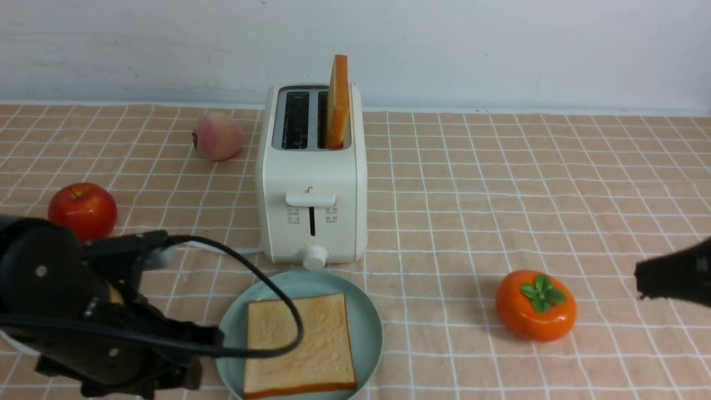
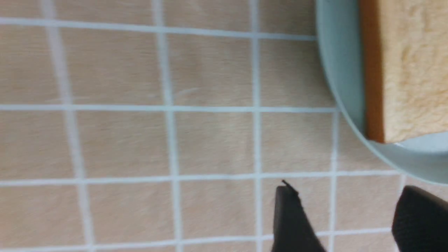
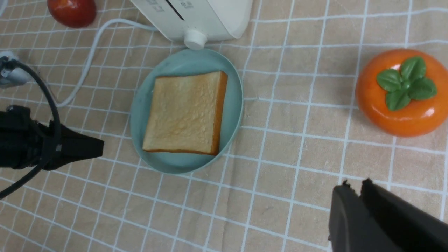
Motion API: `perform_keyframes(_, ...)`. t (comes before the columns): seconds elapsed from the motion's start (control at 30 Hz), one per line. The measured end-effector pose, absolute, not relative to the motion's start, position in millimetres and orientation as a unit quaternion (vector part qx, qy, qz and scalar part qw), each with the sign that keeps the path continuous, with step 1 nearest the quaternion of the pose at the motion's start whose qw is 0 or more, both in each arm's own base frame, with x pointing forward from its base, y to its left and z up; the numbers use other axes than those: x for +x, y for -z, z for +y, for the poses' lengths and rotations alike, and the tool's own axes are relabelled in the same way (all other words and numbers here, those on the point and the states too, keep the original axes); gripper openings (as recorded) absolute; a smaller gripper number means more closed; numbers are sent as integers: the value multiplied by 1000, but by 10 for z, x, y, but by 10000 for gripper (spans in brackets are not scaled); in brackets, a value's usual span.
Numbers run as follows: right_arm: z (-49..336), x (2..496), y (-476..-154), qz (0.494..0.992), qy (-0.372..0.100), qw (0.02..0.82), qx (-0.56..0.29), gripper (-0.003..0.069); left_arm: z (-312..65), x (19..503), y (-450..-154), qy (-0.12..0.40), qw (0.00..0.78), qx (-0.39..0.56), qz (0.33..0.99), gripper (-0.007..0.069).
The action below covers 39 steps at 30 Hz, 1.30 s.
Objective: Take toasted bread from bread machine on light coffee tablecloth place on plate.
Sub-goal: 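Grasp the toast slice in the toaster and pull it up out of the slot with the right gripper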
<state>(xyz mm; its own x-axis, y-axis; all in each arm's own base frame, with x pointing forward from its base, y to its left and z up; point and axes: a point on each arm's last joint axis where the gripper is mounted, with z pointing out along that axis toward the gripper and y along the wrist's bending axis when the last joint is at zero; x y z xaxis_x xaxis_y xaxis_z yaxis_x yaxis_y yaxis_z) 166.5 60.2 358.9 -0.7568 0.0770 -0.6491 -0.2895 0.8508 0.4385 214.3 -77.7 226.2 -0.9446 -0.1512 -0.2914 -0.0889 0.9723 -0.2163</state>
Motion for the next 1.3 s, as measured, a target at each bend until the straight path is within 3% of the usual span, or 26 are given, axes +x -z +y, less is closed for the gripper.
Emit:
perform_keyframes(0.07, 624, 1834, -3691, 902, -265, 336, -65, 57, -701, 2030, -2456, 92, 183, -60, 977, 198)
perform_keyframes(0.1, 627, 1872, -3709, 903, -263, 334, -66, 57, -687, 2002, -2497, 92, 191, -59, 976, 165)
perform_keyframes(0.13, 651, 2049, -3802, 905, -260, 328, -71, 57, -622, 1852, -2695, 99, 228, -58, 967, 34)
perform_keyframes(0.2, 696, 2212, -3816, 911, -260, 314, -70, 59, -568, 1697, -2877, 114, 269, -58, 955, -14)
perform_keyframes(0.33, 991, 2612, -3876, 916, -249, 295, -105, 63, -419, 1248, -3168, 152, 366, -57, 916, -14)
perform_keyframes(0.57, 1640, 3275, -3902, 914, -234, 301, -137, 145, -236, 689, -3151, 192, 454, -61, 868, -14)
perform_keyframes(0.83, 2356, 4059, -3680, 889, -246, 356, -150, 497, -164, 388, -2990, 234, 484, -77, 840, -14)
perform_keyframes(1.0, 2541, 4350, -3412, 879, -242, 383, -148, 619, -178, 376, -2980, 243, 475, -79, 842, -14)
perform_keyframes(1.13, 2580, 4498, -3237, 872, -233, 406, -142, 598, -191, 371, -2979, 253, 470, -81, 842, -14)
perform_keyframes(1.23, 2611, 4576, -3122, 869, -232, 415, -138, 430, -198, 370, -2976, 257, 468, -81, 842, -14)
perform_keyframes(1.27, 2620, 4573, -3120, 869, -235, 414, -137, 318, -198, 370, -2976, 256, 468, -80, 842, -14)
perform_keyframes(1.3, 2619, 4571, -3128, 868, -236, 414, -137, 297, -198, 370, -2976, 256, 468, -80, 842, -14)
